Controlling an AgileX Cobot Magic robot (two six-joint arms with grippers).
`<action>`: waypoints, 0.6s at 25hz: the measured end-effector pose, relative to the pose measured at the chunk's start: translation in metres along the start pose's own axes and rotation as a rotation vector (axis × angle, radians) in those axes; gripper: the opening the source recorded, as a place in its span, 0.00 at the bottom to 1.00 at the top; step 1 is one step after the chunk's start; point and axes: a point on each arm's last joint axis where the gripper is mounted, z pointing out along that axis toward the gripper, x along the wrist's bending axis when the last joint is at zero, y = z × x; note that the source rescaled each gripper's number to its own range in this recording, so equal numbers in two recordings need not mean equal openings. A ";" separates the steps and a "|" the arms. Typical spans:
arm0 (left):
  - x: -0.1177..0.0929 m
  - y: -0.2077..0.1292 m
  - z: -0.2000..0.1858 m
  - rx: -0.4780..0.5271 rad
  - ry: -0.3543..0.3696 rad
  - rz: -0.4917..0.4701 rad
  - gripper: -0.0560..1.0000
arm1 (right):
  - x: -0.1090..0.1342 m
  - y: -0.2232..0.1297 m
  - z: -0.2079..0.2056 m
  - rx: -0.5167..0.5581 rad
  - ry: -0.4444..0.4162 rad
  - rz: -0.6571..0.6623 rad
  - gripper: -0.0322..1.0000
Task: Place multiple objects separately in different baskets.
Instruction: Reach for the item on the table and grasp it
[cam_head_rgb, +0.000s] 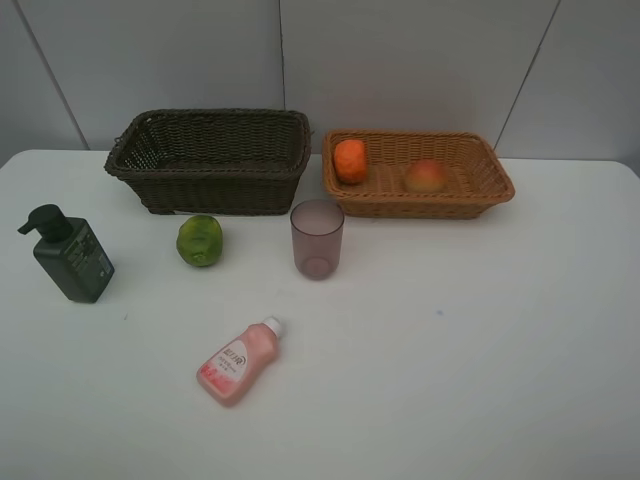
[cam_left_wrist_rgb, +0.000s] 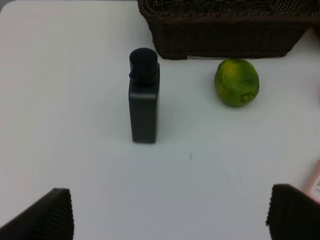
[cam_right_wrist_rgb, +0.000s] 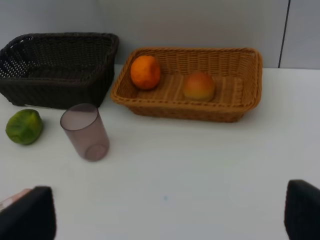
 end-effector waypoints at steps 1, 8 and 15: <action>0.000 0.000 0.000 0.000 0.000 0.000 1.00 | -0.002 -0.006 0.003 -0.016 -0.013 -0.026 0.97; 0.000 0.000 0.000 0.000 0.000 0.000 1.00 | -0.006 -0.022 0.024 -0.049 -0.021 -0.090 0.97; 0.000 0.000 0.000 0.000 0.000 0.000 1.00 | -0.007 -0.033 0.038 -0.007 -0.017 -0.086 0.97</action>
